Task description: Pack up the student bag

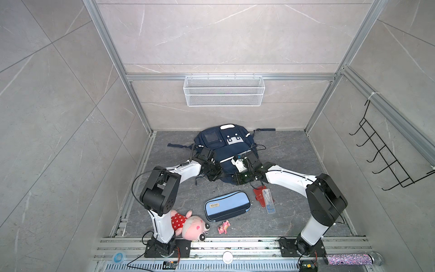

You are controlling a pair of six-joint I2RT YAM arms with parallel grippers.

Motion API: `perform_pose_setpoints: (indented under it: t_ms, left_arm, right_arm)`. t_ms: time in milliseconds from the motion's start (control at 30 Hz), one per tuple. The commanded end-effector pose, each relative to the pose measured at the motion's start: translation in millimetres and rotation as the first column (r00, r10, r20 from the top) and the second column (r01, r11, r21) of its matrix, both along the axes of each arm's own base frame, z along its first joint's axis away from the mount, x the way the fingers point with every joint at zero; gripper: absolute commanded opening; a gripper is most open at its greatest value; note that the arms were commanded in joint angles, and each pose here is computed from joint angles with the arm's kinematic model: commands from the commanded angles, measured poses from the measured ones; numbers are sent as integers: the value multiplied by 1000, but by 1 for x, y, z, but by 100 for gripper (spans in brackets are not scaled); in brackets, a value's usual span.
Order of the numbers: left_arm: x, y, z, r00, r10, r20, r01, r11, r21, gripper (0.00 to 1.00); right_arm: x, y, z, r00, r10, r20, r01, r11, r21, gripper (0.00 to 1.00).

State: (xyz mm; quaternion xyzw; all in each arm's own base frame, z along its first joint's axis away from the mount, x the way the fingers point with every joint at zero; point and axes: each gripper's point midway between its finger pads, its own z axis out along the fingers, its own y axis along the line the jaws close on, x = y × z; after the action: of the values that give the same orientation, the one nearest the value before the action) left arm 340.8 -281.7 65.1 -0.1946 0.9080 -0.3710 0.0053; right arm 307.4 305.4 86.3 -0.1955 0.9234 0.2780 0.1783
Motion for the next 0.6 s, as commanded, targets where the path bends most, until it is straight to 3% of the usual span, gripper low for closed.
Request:
perform_pose_setpoints:
  t_ms: [0, 367, 567]
  left_arm:
    - [10, -2, 3, 999, 26, 42, -25, 999, -30, 0]
    - [17, 74, 8, 985, 140, 101, -148, 986, 81, 0]
    - [17, 118, 11, 969, 216, 123, -232, 964, 130, 0]
  right_arm:
    - [-15, 13, 28, 997, 63, 41, -66, 996, 66, 0]
    - [-1, -63, 13, 994, -104, 39, 106, 993, -48, 0]
    - [23, -103, 12, 970, -241, 32, 242, 969, -47, 0]
